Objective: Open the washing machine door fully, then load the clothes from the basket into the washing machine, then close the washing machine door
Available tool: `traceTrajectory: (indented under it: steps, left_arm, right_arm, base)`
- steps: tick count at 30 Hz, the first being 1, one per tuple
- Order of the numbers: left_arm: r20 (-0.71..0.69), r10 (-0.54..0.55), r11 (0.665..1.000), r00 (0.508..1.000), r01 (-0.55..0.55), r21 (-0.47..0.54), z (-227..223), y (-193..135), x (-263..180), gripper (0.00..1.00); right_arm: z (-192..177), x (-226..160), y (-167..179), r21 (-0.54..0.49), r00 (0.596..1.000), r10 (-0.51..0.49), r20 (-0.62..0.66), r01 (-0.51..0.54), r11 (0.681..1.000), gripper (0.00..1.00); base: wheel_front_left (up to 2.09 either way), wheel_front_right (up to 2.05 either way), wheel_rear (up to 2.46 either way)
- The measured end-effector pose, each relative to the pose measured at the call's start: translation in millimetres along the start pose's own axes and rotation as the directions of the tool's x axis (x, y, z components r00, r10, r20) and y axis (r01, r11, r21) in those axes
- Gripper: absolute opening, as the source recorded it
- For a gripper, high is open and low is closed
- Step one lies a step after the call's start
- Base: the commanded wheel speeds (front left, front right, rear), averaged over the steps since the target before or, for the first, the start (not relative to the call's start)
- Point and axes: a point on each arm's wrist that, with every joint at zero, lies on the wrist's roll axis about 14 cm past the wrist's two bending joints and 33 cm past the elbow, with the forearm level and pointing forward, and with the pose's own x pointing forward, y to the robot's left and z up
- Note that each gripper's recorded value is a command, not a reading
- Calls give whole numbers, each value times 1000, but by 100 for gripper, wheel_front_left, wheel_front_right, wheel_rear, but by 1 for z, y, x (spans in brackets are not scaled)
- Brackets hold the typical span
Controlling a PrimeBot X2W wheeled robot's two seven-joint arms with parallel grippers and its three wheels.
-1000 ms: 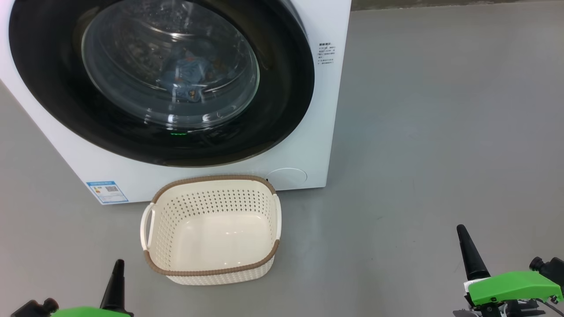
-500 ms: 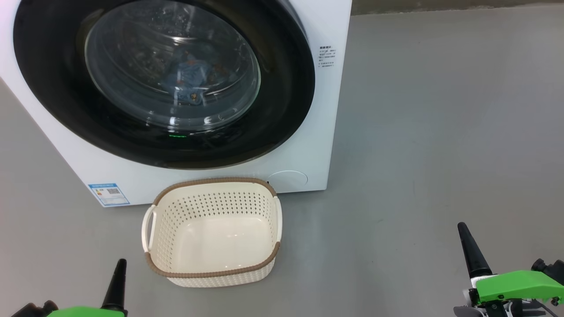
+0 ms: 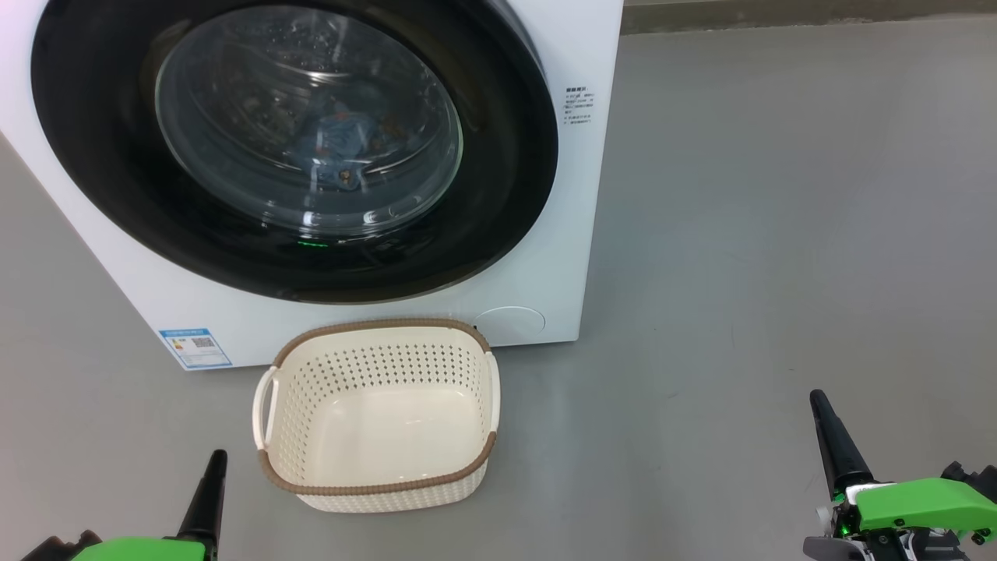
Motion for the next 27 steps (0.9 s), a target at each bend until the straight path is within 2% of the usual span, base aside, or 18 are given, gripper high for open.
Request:
traceTrajectory:
  steps: [20, 27]
  left_arm:
    - [-15, -50, 978, 999, 46, -204, 0, -14, 2, 0]
    - [-16, -53, 976, 998, 48, -214, -1, -14, 2, 0]
  right_arm:
    - [1, -1, 12, 201, 999, 43, -6, -41, 979, 0]
    - [1, -1, 13, 219, 999, 46, -3, -44, 975, 0]
  base:
    - [0, 0, 0]
    - [0, 0, 0]
